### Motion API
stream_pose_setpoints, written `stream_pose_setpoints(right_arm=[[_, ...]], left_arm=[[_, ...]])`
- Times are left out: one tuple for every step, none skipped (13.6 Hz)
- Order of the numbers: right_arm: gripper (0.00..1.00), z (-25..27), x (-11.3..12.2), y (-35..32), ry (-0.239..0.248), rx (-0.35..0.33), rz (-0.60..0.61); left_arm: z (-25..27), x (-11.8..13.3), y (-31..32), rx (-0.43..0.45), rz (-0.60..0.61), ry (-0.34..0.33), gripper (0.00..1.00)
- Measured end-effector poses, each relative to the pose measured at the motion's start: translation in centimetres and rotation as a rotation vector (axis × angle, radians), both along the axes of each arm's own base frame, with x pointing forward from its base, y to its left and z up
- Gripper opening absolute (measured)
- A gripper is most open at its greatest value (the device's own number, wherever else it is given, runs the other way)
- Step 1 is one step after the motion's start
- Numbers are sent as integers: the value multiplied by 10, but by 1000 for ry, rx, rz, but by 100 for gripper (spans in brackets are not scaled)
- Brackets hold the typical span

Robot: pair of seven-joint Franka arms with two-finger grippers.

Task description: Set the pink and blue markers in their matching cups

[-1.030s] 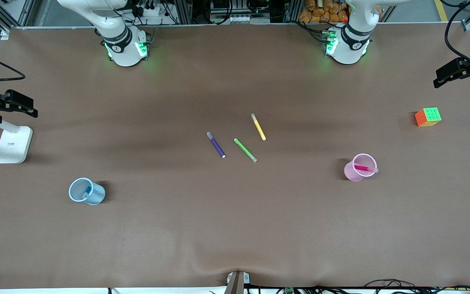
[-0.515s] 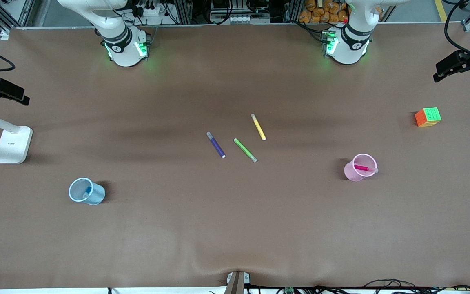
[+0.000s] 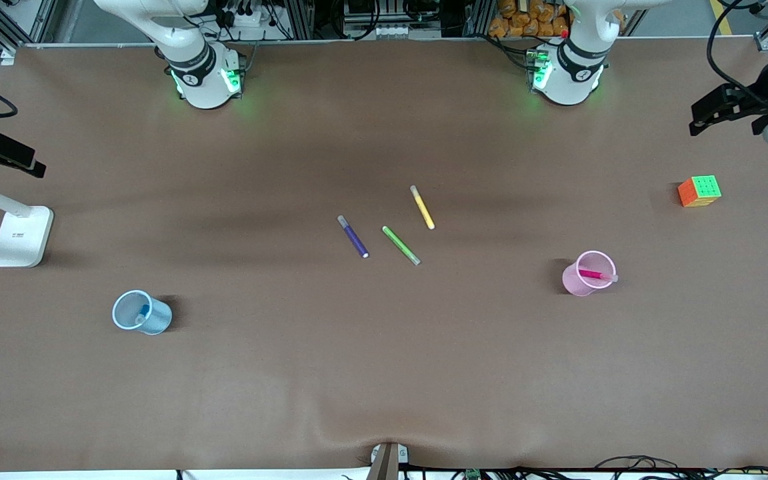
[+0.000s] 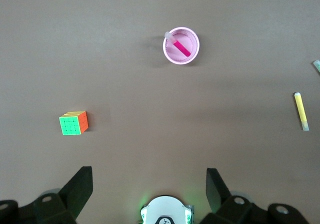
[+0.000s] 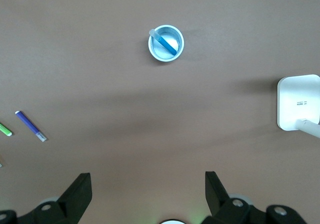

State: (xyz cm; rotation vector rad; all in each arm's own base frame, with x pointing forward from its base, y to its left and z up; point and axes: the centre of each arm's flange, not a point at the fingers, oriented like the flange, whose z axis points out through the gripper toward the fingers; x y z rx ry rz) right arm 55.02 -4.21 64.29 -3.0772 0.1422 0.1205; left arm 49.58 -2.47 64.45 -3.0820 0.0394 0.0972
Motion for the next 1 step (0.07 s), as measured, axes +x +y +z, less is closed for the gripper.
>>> stream_pose_setpoints(right_arm=[[100,0,0,0,-1,0,5]], left_arm=[[1,1,-4,1,-7,-2,100]])
